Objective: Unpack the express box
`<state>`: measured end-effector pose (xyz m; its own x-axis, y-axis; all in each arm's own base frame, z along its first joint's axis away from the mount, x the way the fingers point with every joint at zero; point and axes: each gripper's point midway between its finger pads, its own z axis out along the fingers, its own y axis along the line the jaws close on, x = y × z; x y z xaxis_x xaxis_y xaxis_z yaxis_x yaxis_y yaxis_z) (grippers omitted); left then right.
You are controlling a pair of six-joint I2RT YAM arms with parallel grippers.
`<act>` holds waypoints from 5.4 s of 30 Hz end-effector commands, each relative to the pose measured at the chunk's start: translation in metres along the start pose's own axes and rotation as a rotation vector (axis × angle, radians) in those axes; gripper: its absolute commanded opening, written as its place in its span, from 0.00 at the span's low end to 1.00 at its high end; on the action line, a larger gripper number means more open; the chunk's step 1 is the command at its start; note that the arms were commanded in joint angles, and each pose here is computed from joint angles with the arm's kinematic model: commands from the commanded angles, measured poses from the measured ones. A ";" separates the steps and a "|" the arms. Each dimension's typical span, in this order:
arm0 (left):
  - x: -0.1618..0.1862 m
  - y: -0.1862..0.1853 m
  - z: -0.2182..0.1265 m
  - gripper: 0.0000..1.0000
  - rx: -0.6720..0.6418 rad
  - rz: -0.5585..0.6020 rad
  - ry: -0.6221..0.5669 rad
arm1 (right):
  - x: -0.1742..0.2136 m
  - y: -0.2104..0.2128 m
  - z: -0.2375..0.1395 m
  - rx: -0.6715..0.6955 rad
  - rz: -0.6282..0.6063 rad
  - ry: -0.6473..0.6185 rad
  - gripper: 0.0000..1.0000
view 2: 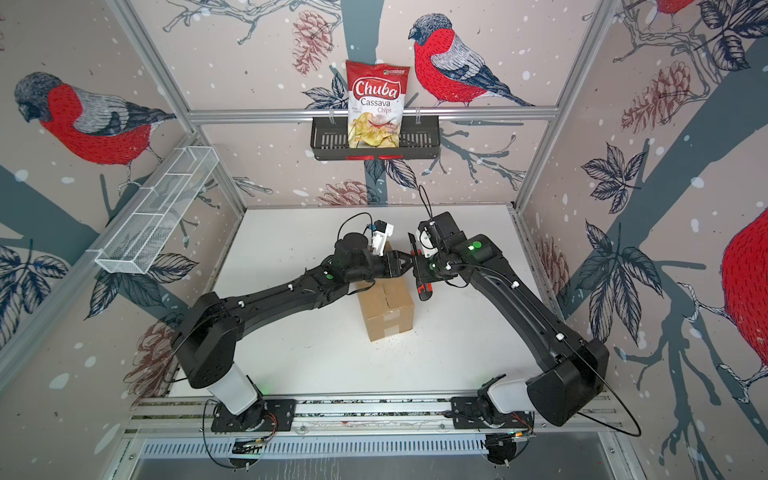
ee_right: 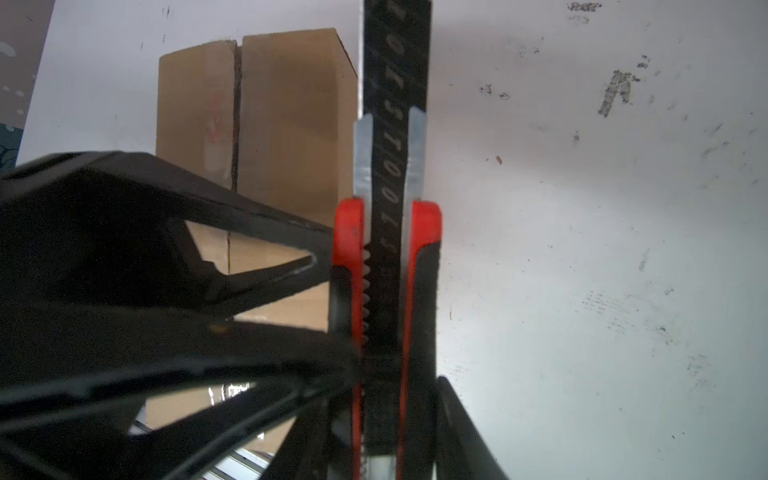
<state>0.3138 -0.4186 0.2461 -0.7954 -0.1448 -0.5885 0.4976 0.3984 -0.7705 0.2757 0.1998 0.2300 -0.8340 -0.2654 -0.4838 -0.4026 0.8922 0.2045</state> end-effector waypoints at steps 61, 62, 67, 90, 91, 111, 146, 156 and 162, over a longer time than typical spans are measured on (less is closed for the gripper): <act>-0.031 -0.033 0.016 0.00 0.195 -0.098 -0.115 | -0.042 0.001 -0.011 -0.012 0.072 -0.319 0.44; -0.030 -0.033 0.016 0.00 0.196 -0.101 -0.116 | -0.042 0.001 -0.011 -0.015 0.068 -0.320 0.42; -0.031 -0.034 0.016 0.00 0.208 -0.114 -0.121 | -0.040 0.003 -0.007 -0.024 0.055 -0.304 0.44; -0.022 -0.026 0.014 0.22 0.158 -0.084 -0.126 | -0.032 0.010 -0.001 -0.059 0.054 -0.234 0.17; -0.021 -0.024 0.012 0.26 0.146 -0.076 -0.132 | -0.029 0.009 0.000 -0.054 0.063 -0.214 0.17; -0.005 0.046 -0.102 0.46 -0.389 0.060 -0.264 | 0.111 0.001 -0.021 0.092 0.203 0.151 0.14; 0.093 0.089 -0.143 0.24 -0.538 -0.039 -0.210 | 0.198 0.058 -0.013 0.119 0.099 0.307 0.12; 0.098 0.086 -0.138 0.23 -0.514 -0.036 -0.196 | 0.190 0.065 -0.011 0.104 0.100 0.298 0.12; 0.098 0.084 -0.137 0.23 -0.501 -0.038 -0.203 | 0.189 0.068 -0.009 0.101 0.097 0.299 0.12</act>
<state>0.2294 -0.2703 0.1494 -0.7119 -0.2992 -0.6353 0.1894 0.7894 -0.5840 0.0846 0.2043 0.1572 -0.9513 -0.2546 -0.1739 -0.2803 0.9491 0.1434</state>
